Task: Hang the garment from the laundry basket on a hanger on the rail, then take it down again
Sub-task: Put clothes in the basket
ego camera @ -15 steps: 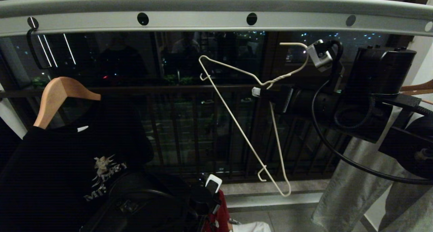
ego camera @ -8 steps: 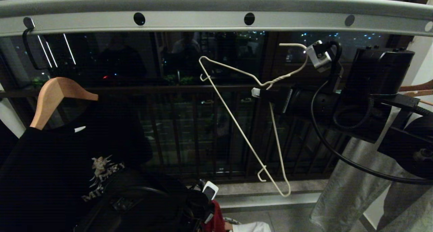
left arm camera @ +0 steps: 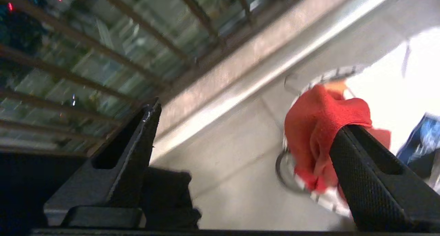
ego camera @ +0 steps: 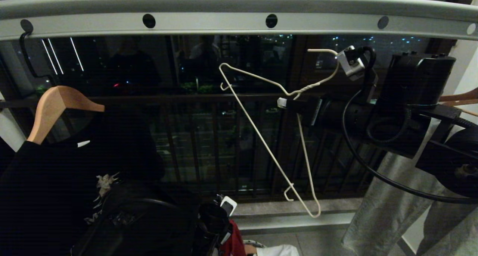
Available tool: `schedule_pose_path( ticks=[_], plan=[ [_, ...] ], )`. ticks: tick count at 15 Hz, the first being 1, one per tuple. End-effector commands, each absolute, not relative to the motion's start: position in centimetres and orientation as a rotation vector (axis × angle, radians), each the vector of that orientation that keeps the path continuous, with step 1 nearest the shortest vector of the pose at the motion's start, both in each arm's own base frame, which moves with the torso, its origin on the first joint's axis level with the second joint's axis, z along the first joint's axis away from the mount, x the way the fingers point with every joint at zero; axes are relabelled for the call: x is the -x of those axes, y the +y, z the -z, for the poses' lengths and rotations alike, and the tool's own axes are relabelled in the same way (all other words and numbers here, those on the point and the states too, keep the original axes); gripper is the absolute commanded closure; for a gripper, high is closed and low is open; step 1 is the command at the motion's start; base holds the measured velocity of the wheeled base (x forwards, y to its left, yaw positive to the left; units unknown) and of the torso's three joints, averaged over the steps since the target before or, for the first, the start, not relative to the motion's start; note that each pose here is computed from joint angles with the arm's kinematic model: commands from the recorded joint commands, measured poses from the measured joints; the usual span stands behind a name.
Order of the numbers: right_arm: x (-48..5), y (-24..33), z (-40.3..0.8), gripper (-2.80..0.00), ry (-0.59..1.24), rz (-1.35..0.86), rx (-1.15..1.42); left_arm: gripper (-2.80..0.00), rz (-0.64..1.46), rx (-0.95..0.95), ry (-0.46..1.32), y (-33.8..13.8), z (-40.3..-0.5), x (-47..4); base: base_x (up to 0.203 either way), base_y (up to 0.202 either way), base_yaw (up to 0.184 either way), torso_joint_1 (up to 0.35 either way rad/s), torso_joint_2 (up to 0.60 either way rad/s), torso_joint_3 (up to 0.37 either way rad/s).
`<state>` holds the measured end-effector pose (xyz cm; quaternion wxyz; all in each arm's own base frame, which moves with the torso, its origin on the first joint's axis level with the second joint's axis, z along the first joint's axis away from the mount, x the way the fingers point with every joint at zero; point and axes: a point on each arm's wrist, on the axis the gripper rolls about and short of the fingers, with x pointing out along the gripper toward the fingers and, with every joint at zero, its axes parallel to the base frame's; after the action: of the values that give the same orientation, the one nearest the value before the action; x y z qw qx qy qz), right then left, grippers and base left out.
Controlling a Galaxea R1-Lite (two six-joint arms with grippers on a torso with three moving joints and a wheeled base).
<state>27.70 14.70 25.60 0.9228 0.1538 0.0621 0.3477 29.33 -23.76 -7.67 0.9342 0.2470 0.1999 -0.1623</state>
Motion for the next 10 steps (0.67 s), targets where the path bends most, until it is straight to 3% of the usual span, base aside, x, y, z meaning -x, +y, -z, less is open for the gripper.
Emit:
schedule_pose_path(
  ticks=[1,10],
  plan=[
    [-27.7,14.7,-25.6,0.00,0.126,-0.715,-0.318,-2.80,0.328,-0.504,0.415,-23.5,6.6,-29.7,0.000,0.000,0.000,0.000,0.00,0.000],
    [-27.1,14.4,-26.2,0.00,0.106,-0.721,-0.320,-2.80,0.411,-0.454,0.450,-23.3,5.7,-30.9,0.000,0.000,0.000,0.000,0.00,0.000]
  ],
)
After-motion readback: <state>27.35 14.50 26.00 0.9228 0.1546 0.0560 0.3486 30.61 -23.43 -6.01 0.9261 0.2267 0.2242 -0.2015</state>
